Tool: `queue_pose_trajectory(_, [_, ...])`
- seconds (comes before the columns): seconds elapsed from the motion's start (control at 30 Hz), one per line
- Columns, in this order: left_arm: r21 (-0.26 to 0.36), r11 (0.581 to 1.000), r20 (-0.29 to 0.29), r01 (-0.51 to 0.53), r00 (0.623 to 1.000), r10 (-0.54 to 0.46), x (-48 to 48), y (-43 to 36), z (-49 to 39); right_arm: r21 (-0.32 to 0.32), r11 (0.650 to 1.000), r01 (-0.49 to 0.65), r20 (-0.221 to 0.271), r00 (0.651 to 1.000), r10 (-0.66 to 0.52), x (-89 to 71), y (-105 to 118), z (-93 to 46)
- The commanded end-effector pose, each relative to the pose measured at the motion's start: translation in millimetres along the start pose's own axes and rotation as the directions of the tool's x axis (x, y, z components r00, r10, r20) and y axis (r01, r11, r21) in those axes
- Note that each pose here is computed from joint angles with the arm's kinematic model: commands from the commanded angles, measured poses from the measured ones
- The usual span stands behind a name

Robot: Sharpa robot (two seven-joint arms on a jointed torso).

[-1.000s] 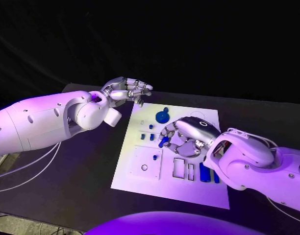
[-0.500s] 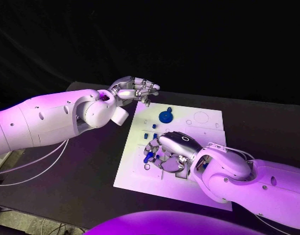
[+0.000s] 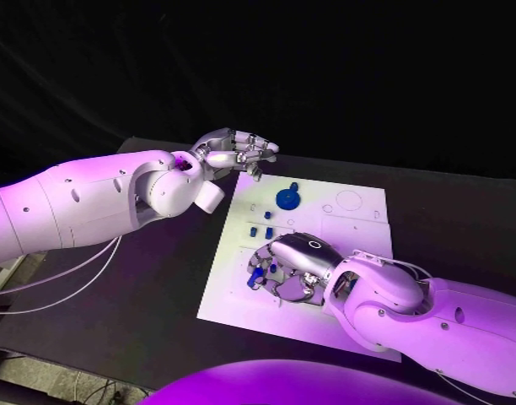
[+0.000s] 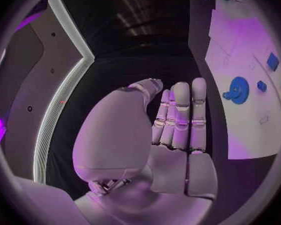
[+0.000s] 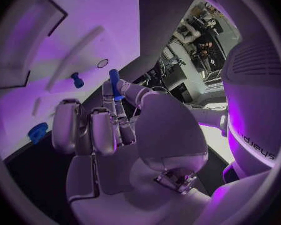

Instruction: Assemble the parts on the task board

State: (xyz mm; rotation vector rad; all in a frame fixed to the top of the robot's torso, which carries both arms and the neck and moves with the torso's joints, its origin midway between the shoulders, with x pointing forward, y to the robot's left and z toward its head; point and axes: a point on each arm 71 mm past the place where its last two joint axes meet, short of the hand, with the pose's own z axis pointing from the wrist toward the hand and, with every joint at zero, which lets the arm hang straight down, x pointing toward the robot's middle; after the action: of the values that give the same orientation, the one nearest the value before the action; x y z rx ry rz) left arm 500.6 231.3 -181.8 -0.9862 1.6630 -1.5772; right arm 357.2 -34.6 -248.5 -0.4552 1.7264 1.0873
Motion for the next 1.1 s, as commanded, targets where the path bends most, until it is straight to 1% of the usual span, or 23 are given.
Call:
queue_pose_trajectory(0.03, [0.006,1.0,-0.024,0.005,1.0,-0.005,3.0,-0.9,0.6,-0.004,0.999,0.039,-0.031,0.999,-0.039,3.4,0.1,0.8])
queue_pose_trajectory(0.3, [0.003,1.0,-0.026,0.006,1.0,-0.005,3.0,-0.8,0.2,0.018,0.997,0.081,-0.056,0.995,-0.08,6.7,-1.7,2.1])
queue_pose_trajectory(0.73, [0.001,1.0,-0.028,0.006,1.0,-0.006,3.0,-0.7,-0.3,0.043,0.992,0.121,-0.065,0.991,-0.118,9.6,-1.6,5.1])
queue_pose_trajectory(1.1, [-0.001,1.0,-0.028,0.006,1.0,-0.006,2.5,-0.7,-0.8,0.059,0.987,0.147,-0.057,0.988,-0.143,10.9,0.4,7.3])
